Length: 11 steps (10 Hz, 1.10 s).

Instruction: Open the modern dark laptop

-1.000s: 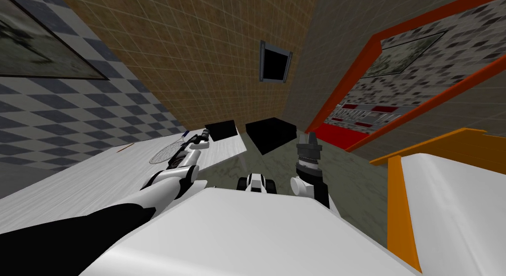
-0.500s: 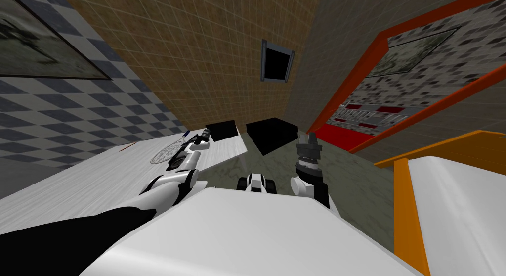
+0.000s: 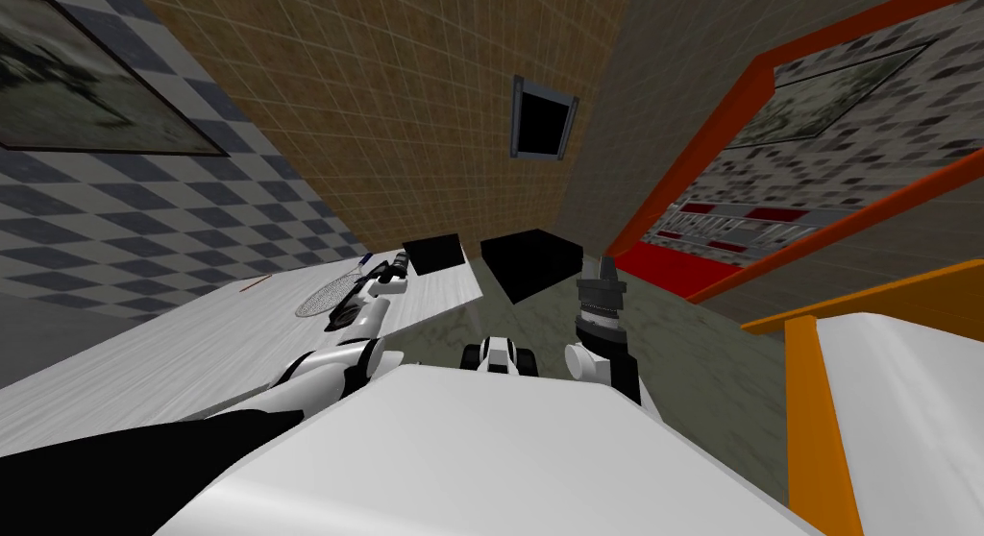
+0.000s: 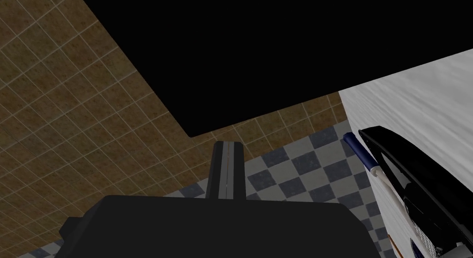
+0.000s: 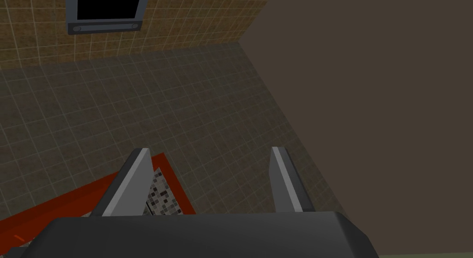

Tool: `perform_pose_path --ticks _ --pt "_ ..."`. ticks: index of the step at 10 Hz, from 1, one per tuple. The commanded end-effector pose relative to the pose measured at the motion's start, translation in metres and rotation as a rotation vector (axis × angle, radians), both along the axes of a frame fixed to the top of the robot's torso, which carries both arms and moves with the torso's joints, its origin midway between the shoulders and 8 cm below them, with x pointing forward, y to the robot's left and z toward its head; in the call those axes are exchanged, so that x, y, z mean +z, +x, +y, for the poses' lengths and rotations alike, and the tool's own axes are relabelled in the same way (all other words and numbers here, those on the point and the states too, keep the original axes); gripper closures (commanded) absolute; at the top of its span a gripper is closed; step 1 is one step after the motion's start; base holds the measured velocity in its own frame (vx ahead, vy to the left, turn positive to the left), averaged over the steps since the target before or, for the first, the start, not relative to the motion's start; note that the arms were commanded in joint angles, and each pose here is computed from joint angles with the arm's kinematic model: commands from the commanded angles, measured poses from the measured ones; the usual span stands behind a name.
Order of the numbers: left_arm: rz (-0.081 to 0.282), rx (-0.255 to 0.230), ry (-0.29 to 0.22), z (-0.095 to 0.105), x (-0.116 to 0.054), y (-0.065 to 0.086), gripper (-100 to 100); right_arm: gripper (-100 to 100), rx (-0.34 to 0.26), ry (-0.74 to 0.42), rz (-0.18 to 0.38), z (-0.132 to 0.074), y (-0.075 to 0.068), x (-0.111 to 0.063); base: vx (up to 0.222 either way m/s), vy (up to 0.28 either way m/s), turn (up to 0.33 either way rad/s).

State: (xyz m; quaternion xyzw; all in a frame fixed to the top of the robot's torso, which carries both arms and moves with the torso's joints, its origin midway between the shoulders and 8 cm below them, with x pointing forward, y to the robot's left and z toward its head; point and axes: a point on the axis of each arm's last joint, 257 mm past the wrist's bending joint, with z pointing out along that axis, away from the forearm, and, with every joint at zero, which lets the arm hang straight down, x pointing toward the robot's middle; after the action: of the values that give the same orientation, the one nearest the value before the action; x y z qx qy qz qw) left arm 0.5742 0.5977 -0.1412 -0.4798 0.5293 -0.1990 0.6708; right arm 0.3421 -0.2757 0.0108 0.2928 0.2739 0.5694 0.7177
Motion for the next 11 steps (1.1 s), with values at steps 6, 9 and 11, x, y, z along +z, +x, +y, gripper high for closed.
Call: perform_pose_path --ticks 6,9,11 --pt "-0.003 0.012 -0.008 -0.018 -0.001 -0.029 100 0 0.000 0.000 0.000 0.000 0.000 0.000 0.034 0.005 0.042" --pt "-0.009 0.003 -0.009 -0.024 0.009 -0.020 -100 0 0.000 0.000 0.000 0.000 0.000 0.000 0.006 0.006 -0.004" --pt "0.001 0.000 -0.019 -0.026 0.012 -0.007 -100 0 0.000 0.000 0.000 0.000 0.000 0.000 -0.022 0.019 -0.009"
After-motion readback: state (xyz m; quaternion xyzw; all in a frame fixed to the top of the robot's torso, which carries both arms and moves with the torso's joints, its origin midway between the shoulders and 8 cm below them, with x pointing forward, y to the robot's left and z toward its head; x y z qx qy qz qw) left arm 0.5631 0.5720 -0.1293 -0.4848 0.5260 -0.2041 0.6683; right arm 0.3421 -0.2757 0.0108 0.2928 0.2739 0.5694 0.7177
